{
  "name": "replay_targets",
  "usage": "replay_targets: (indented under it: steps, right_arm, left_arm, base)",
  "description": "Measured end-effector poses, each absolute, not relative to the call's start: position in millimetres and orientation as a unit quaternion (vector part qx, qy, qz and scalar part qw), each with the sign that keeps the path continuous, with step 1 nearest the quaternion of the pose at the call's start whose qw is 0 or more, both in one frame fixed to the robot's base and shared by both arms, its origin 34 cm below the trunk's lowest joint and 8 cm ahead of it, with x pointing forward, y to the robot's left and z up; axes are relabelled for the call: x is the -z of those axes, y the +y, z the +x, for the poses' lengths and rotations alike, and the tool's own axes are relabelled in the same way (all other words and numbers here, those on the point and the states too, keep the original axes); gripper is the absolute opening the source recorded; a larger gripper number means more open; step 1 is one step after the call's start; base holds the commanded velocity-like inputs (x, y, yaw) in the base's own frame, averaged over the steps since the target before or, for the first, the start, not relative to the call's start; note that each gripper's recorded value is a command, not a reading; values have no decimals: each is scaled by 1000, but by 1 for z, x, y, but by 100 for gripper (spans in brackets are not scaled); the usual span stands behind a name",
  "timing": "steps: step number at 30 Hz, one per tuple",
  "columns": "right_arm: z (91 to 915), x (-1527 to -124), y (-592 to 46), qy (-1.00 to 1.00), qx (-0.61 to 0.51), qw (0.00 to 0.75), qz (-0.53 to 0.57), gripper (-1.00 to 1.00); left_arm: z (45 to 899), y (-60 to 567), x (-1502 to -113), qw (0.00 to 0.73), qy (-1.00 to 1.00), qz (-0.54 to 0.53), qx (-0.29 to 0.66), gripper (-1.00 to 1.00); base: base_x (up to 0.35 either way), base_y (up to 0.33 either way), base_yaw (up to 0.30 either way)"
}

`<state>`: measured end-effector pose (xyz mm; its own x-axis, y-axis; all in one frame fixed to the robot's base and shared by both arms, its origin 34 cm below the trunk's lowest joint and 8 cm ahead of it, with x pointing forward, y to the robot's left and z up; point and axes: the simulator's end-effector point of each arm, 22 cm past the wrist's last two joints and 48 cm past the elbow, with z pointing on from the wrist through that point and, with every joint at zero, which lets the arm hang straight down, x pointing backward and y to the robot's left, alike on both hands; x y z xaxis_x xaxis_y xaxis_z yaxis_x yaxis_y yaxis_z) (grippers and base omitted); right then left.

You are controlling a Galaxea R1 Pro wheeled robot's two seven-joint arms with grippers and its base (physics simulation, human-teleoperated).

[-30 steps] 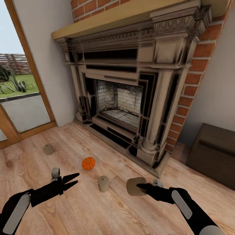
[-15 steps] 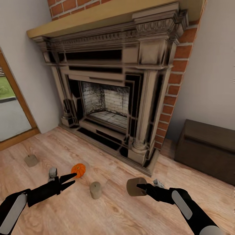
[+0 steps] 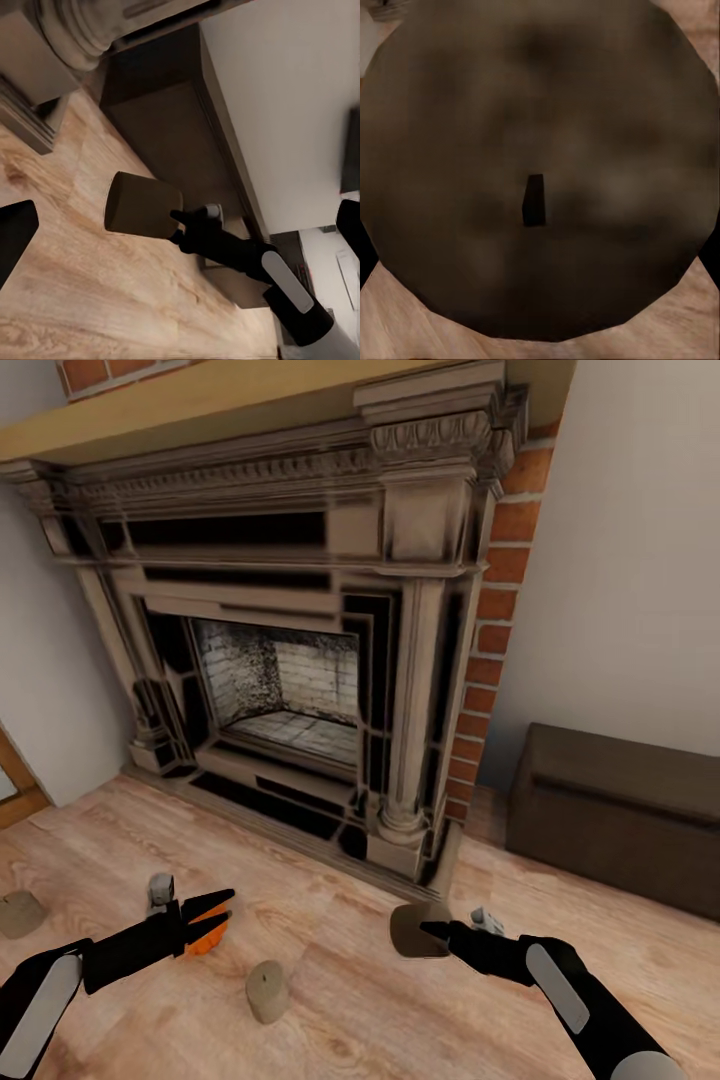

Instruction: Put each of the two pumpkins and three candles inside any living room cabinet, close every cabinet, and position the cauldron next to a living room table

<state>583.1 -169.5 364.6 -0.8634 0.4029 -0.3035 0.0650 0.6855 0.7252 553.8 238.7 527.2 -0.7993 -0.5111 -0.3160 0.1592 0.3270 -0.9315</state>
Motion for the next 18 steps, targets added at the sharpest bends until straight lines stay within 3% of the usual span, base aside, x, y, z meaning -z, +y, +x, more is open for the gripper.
replay_targets:
  steps: [6,13,18]
  right_arm:
    - [586,-362,-174,890,-367,235,135,-100]
    - [584,-361,-174,888,-372,233,140,-100]
    - [584,-361,-174,888,-372,233,141,-100]
  left_arm:
    - [554,239,-528,296,759,-115,568,100]
    - [554,239,-529,296,759,-115,568,100]
    - [554,239,-528,296,759,-115,569,100]
  base:
    - [10,15,-285]
    - [74,232,-284]
    - [109,70,-257]
